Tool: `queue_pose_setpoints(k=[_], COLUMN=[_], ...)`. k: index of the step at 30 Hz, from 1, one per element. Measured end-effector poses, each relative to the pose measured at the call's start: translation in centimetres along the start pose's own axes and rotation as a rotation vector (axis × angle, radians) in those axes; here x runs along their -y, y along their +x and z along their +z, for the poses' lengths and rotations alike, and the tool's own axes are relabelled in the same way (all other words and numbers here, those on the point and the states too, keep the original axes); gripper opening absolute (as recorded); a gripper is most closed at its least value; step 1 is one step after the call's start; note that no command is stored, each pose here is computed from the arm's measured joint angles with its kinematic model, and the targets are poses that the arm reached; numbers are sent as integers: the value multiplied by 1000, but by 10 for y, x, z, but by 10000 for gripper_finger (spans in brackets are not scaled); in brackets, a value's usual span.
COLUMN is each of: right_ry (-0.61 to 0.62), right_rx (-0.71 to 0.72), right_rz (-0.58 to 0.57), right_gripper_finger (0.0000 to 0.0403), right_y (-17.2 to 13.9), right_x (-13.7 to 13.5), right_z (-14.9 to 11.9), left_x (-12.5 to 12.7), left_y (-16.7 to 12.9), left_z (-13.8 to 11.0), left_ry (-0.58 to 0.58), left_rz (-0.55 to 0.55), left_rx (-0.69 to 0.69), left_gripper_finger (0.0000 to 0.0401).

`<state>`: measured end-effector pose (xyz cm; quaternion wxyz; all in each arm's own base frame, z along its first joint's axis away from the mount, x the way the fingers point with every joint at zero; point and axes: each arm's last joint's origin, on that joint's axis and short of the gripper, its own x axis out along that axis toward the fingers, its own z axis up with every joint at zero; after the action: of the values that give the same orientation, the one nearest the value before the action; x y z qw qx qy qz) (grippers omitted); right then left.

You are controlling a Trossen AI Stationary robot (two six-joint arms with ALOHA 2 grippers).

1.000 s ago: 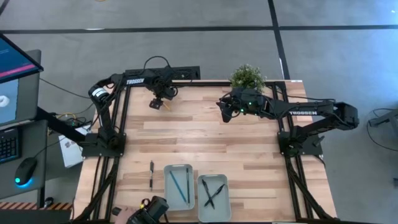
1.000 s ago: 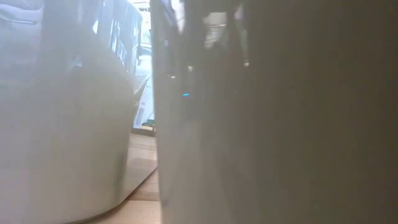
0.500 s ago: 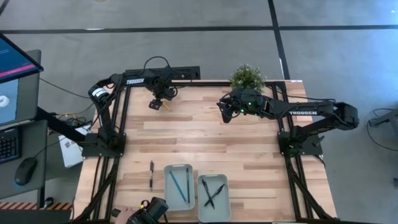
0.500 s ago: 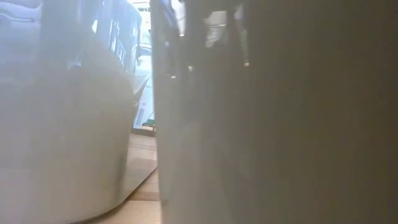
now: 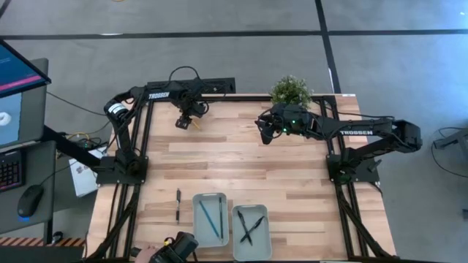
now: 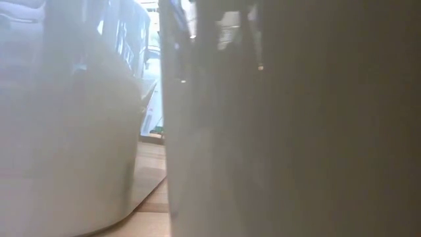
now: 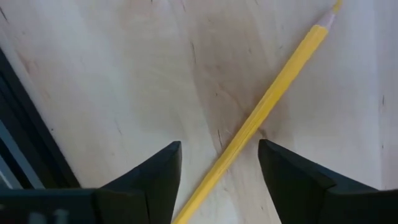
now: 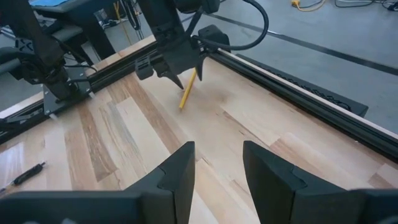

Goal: Sort pens & pencils
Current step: Put the yellow pencil into the left gray bin

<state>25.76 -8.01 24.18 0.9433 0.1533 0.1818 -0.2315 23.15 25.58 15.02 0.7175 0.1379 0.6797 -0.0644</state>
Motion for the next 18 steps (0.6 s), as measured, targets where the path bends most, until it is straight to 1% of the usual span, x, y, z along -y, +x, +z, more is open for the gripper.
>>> queue_pose_setpoints(k=[6,11,18], right_ry=[0,0,0], right_rx=[0,0,0], right_rz=[0,0,0], right_gripper_finger=[157,157,157], right_y=[0,0,0], right_x=[0,0,0], right_z=[0,0,0], left_x=[4,5,7], left_y=[0,0,0], left_z=[2,4,8], left_ry=[23,67,114], left_rz=[-14,14,1], left_rx=[-33,-86,-72], left_gripper_finger=[201,201,201])
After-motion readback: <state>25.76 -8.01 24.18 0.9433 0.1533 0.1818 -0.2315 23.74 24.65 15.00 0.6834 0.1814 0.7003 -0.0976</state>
